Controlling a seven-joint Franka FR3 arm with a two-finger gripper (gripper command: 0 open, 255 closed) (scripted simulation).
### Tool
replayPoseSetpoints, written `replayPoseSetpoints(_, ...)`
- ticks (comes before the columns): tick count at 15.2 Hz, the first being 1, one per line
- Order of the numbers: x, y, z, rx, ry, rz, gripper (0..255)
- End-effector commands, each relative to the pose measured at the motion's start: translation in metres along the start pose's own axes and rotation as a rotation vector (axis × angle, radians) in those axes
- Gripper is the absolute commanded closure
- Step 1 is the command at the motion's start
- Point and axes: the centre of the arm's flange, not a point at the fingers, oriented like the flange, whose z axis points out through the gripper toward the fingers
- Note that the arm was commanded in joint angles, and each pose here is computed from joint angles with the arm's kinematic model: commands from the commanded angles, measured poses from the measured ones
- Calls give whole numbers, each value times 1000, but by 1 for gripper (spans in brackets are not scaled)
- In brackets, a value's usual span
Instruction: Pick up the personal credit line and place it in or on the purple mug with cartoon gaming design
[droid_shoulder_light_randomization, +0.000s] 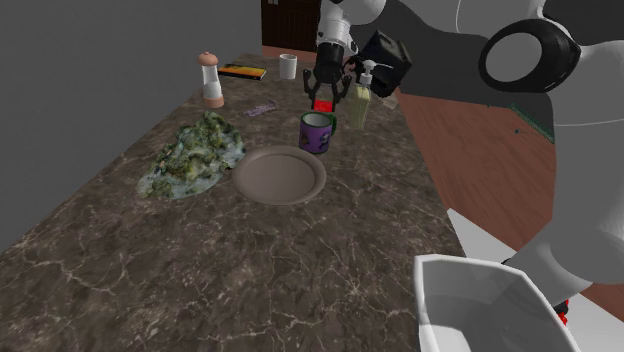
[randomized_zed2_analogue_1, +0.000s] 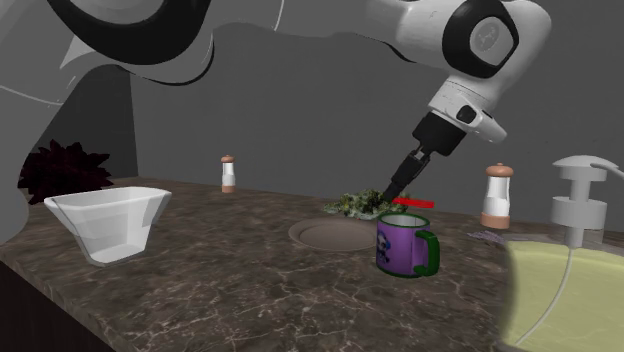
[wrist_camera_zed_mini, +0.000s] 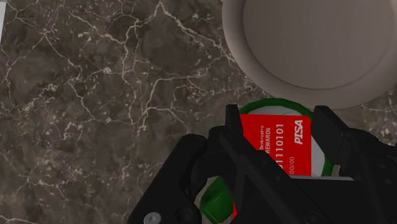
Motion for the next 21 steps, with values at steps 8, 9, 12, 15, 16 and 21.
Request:
replayPoseSetpoints(8, 24, 1, 36, 0, 0, 0, 255)
replayPoseSetpoints(9, 24, 1, 36, 0, 0, 0, 255)
replayPoseSetpoints(12, 24, 1, 36, 0, 0, 0, 255)
replayPoseSetpoints(15, 24, 1, 36, 0, 0, 0, 255)
replayPoseSetpoints(16, 22, -1, 38, 0, 0, 0, 0)
replayPoseSetpoints(21, 24, 1, 36, 0, 0, 0, 0)
